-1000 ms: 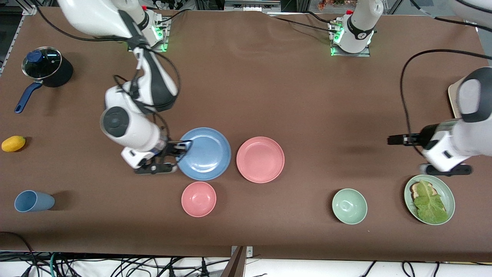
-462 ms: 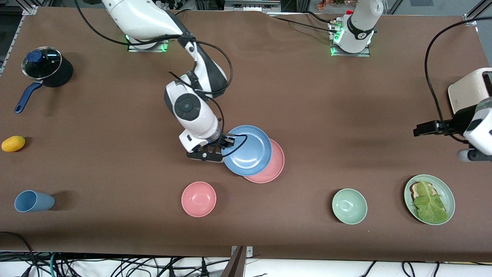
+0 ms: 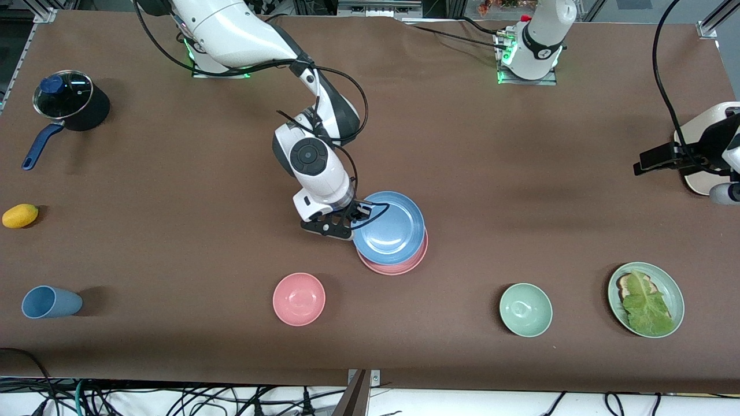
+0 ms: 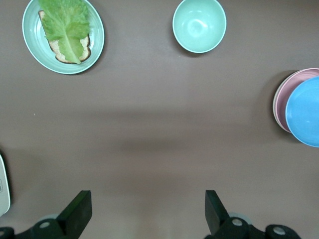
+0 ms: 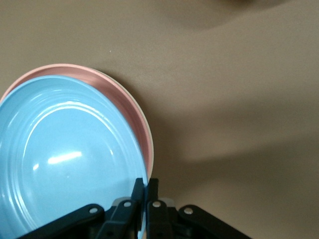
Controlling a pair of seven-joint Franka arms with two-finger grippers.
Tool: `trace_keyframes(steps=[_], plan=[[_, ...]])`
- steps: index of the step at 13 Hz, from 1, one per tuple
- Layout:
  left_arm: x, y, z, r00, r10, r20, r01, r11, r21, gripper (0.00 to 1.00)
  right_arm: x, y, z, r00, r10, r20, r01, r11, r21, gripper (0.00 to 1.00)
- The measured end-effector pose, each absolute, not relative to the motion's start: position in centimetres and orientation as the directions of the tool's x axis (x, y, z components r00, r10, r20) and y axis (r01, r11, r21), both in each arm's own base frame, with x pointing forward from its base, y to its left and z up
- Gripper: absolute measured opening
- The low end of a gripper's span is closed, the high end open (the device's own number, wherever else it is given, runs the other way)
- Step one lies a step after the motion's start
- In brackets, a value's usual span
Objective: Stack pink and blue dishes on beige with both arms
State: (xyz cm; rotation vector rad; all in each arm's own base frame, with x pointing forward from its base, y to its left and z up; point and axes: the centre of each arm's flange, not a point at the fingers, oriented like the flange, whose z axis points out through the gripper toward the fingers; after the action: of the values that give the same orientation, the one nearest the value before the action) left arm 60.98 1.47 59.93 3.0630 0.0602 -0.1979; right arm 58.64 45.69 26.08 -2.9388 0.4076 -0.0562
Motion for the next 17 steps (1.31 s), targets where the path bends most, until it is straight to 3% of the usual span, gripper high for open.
trace_keyframes(steps=[17], plan=[[59.8,-3.3,58.4,0.975,-0.034,-0.22,-0.018,-0.997,0.073,1.0,60.5,46.9,23.7,0.96,-0.269,0.075,-0.254,-0.952,-0.169,0.06]])
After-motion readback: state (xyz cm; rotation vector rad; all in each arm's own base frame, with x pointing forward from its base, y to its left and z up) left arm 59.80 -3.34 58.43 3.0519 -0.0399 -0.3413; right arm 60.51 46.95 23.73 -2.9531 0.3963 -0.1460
